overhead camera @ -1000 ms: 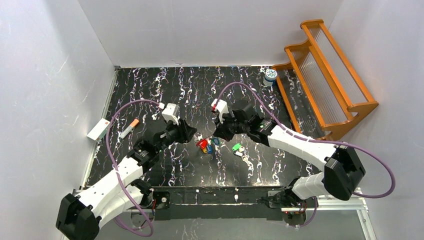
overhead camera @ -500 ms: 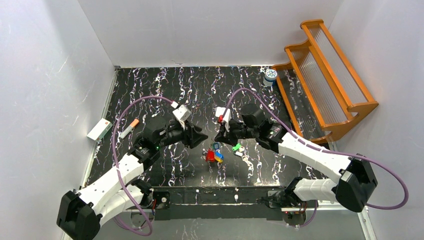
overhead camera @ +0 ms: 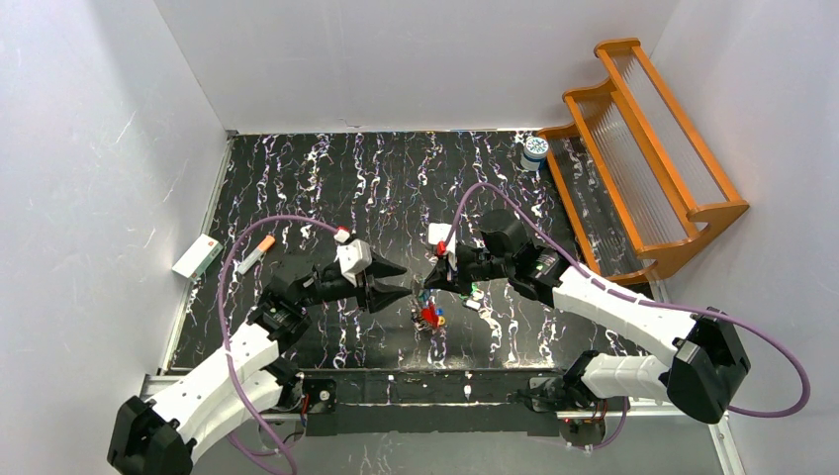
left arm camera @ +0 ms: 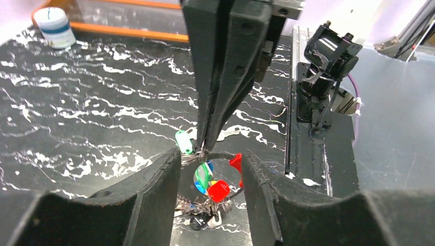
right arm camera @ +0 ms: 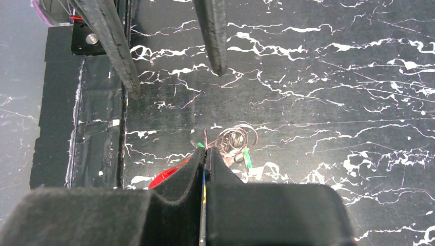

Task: Put the keys on the keyring
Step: Pick up the keyring from the center of the board.

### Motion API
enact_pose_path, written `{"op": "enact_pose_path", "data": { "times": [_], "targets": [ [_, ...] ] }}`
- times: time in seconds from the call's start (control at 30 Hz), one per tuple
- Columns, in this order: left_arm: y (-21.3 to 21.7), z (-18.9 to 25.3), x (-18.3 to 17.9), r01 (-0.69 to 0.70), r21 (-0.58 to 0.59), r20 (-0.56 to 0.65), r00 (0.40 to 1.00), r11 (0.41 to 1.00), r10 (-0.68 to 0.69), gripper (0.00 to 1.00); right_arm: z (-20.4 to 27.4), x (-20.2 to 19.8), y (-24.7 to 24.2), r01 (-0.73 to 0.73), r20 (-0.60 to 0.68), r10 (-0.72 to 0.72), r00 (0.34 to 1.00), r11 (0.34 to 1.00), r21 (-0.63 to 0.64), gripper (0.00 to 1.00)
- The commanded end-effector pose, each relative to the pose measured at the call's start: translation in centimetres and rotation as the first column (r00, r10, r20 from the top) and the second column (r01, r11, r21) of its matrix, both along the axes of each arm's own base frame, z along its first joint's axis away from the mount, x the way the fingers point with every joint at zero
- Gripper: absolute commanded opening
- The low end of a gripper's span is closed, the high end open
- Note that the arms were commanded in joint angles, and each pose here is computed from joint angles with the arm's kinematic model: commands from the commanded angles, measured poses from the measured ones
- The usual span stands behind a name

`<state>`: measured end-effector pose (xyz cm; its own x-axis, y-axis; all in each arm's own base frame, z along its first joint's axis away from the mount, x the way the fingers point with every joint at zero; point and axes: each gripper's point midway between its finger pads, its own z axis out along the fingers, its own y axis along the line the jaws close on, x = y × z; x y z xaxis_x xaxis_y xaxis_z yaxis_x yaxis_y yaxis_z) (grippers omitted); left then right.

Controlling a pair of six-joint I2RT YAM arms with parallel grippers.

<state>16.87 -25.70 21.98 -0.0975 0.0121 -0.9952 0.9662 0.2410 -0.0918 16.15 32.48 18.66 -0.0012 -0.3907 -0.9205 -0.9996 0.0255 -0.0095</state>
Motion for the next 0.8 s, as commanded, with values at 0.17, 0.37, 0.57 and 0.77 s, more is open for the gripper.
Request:
{"op": "enact_pose_path", "data": {
  "times": [0.17,0.37,0.57,0.77],
  "targets": [
    [-0.5,0.1,-1.4,0.123,0.022,0.139,0.982,0.992,-0.125,0.37,2.4,-0.4,1.1,-0.079,0.061,0.074,0.995,0.993,0.087,0.01],
    [-0.9,-0.7,-0.5,0.112,0.044,0.109,0.987,0.993,-0.116,0.31,2.3,-0.3,1.4,-0.076,0.046,0.072,0.996,0.994,0.084,0.01],
    [-1.2,-1.9,0.0,0.087,0.067,0.086,0.992,0.994,-0.093,0.27,2.0,-0.3,1.5,-0.074,0.029,0.072,0.997,0.994,0.080,0.01],
    [-1.8,-2.8,0.1,0.081,0.089,0.066,0.994,0.993,-0.087,0.25,1.9,-0.2,1.6,-0.070,0.020,0.069,0.997,0.995,0.077,0.01]
  ]
}}
